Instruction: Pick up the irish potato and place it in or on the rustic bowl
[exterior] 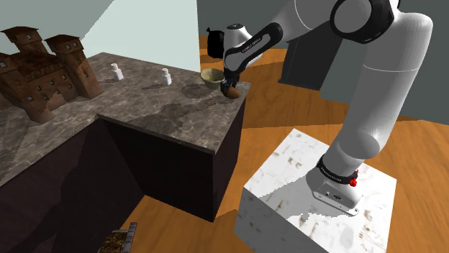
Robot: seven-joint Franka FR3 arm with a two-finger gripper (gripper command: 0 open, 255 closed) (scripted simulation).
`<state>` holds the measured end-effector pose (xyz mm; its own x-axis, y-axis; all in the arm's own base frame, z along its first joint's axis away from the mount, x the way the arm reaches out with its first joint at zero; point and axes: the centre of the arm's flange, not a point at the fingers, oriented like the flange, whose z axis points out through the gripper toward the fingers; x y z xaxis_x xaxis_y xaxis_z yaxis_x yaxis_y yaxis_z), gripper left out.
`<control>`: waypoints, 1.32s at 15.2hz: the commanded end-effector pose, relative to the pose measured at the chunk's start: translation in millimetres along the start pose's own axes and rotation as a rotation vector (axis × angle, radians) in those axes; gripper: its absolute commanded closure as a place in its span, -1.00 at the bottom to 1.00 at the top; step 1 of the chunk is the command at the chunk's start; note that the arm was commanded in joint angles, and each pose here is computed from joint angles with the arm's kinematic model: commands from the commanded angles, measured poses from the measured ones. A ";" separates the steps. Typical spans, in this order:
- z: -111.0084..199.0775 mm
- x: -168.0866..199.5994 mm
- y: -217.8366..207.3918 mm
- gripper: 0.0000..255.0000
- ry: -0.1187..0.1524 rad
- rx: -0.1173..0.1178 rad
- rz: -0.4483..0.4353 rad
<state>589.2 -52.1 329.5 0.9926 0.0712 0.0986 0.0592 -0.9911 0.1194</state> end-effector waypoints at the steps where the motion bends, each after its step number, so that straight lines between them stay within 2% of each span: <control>1: 0.0 0.0 0.0 1.00 0.000 0.000 0.000; 20: -93.9 9.4 11.3 1.00 0.000 0.000 0.000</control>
<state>589.0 -52.1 418.8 0.9925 0.0712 0.0990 0.0592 -0.9911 0.1194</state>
